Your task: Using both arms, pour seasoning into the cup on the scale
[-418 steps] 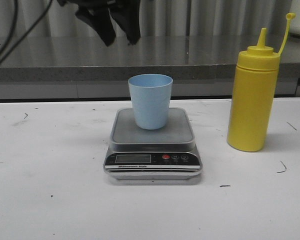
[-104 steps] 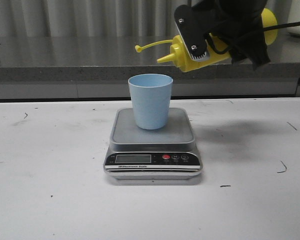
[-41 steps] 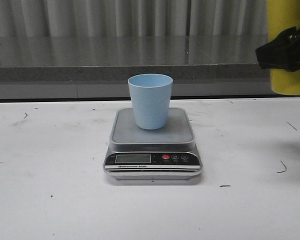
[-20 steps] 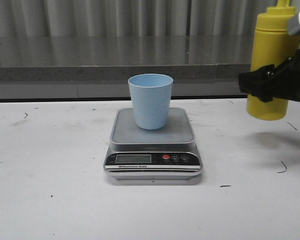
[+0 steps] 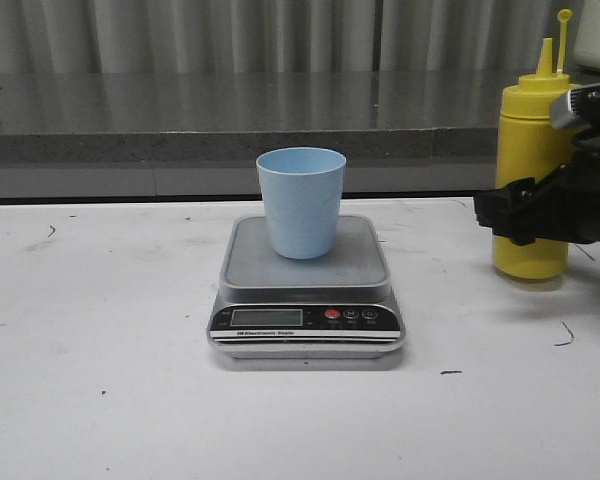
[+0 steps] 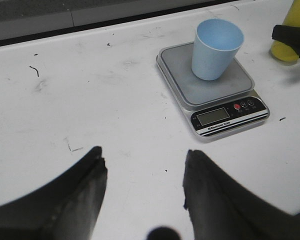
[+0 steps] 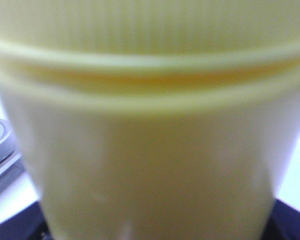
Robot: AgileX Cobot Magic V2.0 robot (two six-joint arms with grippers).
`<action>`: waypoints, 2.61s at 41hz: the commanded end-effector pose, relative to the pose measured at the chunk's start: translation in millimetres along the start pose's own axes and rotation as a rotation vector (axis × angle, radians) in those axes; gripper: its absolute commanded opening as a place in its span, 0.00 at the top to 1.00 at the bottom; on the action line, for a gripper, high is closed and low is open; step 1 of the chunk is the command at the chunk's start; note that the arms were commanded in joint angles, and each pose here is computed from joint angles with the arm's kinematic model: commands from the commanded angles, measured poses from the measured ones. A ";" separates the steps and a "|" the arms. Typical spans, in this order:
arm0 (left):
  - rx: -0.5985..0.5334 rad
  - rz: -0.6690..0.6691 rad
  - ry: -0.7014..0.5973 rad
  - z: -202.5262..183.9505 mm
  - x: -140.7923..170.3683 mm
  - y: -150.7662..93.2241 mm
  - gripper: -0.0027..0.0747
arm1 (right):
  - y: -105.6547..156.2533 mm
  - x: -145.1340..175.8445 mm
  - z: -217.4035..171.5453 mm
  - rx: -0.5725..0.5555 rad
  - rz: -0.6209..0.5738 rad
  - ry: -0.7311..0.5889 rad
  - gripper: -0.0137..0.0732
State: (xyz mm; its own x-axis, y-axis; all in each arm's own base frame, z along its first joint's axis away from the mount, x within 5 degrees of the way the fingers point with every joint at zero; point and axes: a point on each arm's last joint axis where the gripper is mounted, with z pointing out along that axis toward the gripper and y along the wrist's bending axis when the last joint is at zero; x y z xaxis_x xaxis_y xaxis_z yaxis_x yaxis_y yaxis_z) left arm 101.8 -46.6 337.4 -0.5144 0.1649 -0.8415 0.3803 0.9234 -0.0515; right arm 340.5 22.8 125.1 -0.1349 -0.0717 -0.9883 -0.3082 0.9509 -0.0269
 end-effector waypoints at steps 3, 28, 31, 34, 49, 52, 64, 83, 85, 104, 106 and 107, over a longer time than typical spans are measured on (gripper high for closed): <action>0.009 -0.013 -0.093 -5.4 -13.2 -0.9 0.51 | -3.3 -38.6 0.0 0.017 -0.026 -0.252 0.19; 0.009 -0.013 -0.093 -5.4 -13.2 -0.9 0.51 | 4.2 -29.3 -30.2 0.048 0.019 -0.202 0.11; 0.009 -0.013 -0.093 -5.4 -13.2 -0.9 0.51 | 3.0 -29.1 -39.6 0.093 0.041 -0.194 0.11; 0.009 -0.013 -0.093 -5.4 -13.2 -0.9 0.51 | 5.2 -28.7 -50.4 0.108 0.050 -0.181 0.11; 0.009 -0.013 -0.093 -5.4 -13.2 -0.9 0.51 | 17.7 -37.4 -94.8 0.127 0.252 0.185 0.11; 0.009 -0.013 -0.093 -5.4 -13.2 -0.9 0.51 | 23.4 -46.0 -102.8 0.107 0.251 0.259 0.11; 0.009 -0.013 -0.093 -5.4 -13.2 -0.9 0.51 | 51.5 -84.8 -143.9 0.145 0.220 0.383 0.11; 0.009 -0.013 -0.093 -5.4 -13.2 -0.9 0.51 | 86.7 -139.6 -188.1 0.161 0.001 0.662 0.11; 0.009 -0.013 -0.093 -5.4 -13.2 -0.9 0.51 | 90.9 -144.0 -191.7 0.102 -0.021 0.719 0.11; 0.009 -0.013 -0.093 -5.4 -13.2 -0.9 0.51 | 83.9 -155.9 -270.8 -0.040 0.088 0.424 0.11; 0.009 -0.013 -0.093 -5.4 -13.2 -0.9 0.51 | 82.0 -152.6 -279.0 -0.039 0.087 0.397 0.11; 0.009 -0.013 -0.093 -5.4 -13.2 -0.9 0.51 | 80.8 -151.3 -282.3 -0.036 0.083 0.383 0.11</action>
State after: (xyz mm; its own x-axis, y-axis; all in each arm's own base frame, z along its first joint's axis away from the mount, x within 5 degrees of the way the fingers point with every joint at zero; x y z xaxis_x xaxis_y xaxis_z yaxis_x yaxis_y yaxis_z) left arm 101.8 -46.6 337.4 -0.5144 0.1649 -0.8415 0.3803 0.9234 -0.0515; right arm 76.8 31.1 306.4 -0.5938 -0.1212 -0.7954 -0.3014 0.9501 0.0802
